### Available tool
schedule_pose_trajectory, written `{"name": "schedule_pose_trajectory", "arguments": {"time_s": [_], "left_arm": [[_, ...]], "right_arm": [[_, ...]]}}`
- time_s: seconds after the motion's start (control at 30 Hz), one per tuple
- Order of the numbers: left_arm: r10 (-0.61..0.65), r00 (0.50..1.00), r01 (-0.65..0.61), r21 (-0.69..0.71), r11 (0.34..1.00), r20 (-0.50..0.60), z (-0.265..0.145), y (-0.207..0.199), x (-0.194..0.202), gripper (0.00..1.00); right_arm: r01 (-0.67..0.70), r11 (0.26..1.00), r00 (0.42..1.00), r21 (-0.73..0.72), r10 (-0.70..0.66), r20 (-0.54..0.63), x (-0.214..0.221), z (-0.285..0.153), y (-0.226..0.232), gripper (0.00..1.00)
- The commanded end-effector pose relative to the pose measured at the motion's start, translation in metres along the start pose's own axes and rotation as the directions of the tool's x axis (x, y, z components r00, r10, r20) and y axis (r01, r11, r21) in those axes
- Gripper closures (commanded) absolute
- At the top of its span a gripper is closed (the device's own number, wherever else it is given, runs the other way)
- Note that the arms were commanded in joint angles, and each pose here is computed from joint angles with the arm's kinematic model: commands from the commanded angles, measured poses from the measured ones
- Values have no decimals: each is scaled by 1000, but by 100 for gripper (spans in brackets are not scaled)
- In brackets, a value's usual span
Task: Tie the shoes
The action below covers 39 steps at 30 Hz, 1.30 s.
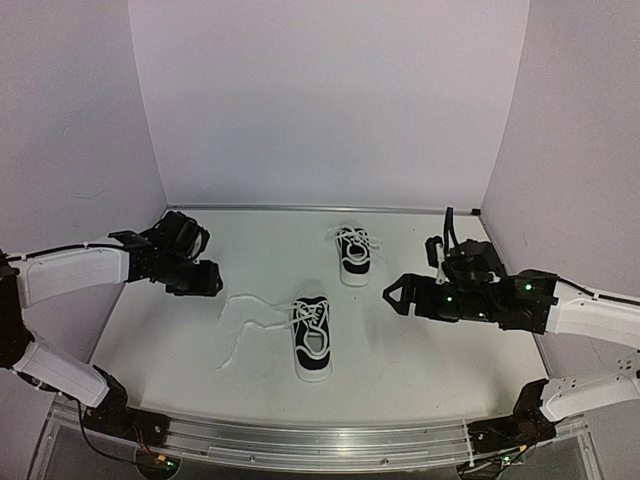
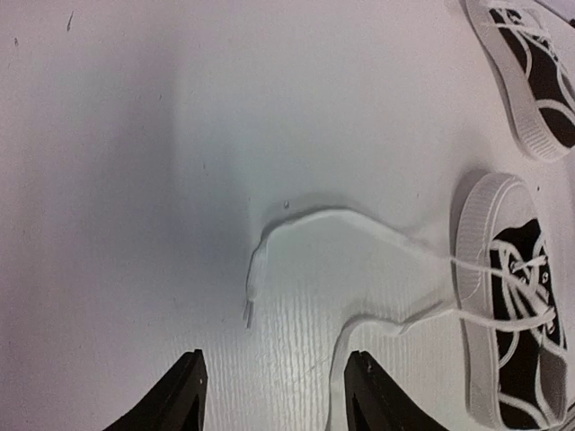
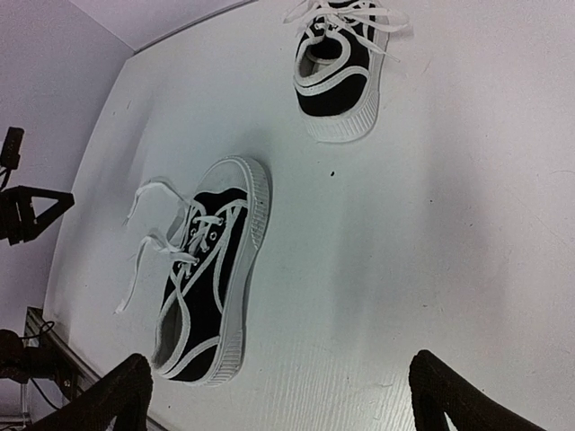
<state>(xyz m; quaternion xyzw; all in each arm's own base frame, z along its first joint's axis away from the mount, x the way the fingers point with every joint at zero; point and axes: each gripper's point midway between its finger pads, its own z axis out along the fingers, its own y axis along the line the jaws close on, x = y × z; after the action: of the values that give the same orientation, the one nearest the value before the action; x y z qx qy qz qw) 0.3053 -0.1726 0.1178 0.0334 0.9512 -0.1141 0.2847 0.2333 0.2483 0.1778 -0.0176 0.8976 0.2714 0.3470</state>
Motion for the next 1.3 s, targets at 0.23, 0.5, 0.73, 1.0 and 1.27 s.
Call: {"name": "schedule_pose_trajectory", "arguments": {"time_s": [0.23,0.5,0.73,1.0,1.27], "left_arm": [[95,975,-57,190,980,-200,-19,-47,105,45],[196,937,-152,168,974,-289,3,-57,143,49],[240,909,-240,43,970,-341,27,-45,161,57],[376,885,-355,123,927,-275,17,-89,144,100],[503,848,-522,428,738,168,-85,-226,25,100]], "right_arm": [[33,998,999,-53,-34,-16,-7,10,21,4],[52,996,998,-67,-54,-26,-9,16,28,4],[47,996,999,-70,-48,-12,-10,11,26,4],[58,997,998,-58,-59,-17,-7,13,22,4],[74,994,996,-78,-70,49,-25,-2,29,5]]}}
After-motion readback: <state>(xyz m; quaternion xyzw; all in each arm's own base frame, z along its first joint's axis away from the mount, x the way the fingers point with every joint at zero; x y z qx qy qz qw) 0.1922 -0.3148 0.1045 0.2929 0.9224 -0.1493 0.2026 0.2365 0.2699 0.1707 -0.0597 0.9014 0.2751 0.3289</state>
